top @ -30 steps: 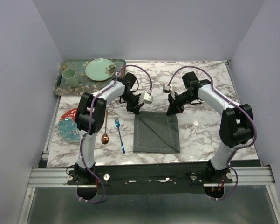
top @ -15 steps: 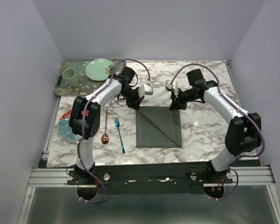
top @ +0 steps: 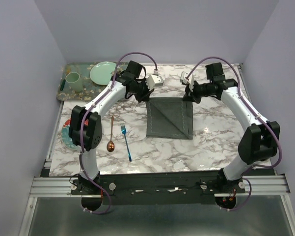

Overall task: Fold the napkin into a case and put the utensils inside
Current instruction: Turn over the upper triangle folded napkin at the center of the board.

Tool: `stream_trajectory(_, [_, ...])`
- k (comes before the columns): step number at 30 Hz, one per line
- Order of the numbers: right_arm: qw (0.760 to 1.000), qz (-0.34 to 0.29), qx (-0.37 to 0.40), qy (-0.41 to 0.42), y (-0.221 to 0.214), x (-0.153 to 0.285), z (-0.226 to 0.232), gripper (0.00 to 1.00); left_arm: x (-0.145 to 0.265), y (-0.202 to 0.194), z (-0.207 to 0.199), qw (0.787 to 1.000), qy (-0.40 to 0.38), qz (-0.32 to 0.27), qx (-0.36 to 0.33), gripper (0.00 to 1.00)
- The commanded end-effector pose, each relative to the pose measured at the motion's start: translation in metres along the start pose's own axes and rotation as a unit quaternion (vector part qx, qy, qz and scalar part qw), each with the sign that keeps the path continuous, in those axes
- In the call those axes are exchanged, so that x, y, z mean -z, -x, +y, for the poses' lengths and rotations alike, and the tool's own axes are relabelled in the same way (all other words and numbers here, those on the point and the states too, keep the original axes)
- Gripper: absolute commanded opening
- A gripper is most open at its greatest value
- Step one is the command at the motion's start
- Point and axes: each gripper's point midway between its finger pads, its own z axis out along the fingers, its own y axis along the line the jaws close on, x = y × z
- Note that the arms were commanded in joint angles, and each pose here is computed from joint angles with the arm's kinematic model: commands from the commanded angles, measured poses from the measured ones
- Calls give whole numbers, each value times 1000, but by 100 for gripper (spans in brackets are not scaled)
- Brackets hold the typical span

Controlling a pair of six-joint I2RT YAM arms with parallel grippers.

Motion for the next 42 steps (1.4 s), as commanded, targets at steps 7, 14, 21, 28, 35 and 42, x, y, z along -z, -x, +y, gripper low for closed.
stream_trajectory(7, [983,-11,127,-129,15,42,-116,1,38,67,115,972,230,-43,-21,0])
stream_trajectory(14, [961,-28,203,-183,26,52,-164,1,53,102,148,949,300,-79,-62,0])
stream_trajectory(21, [957,-51,227,-174,14,37,-140,1,48,73,133,946,308,-74,-70,0])
stream_trajectory(28, [963,-53,233,-126,-15,17,-76,1,32,25,79,963,253,-55,-69,0])
stream_trajectory(35, [966,-57,232,-94,-27,11,-26,1,28,-1,37,974,216,-41,-55,0])
stream_trajectory(42, [971,-43,228,-53,-45,-1,20,1,11,-33,-6,985,168,-12,-37,0])
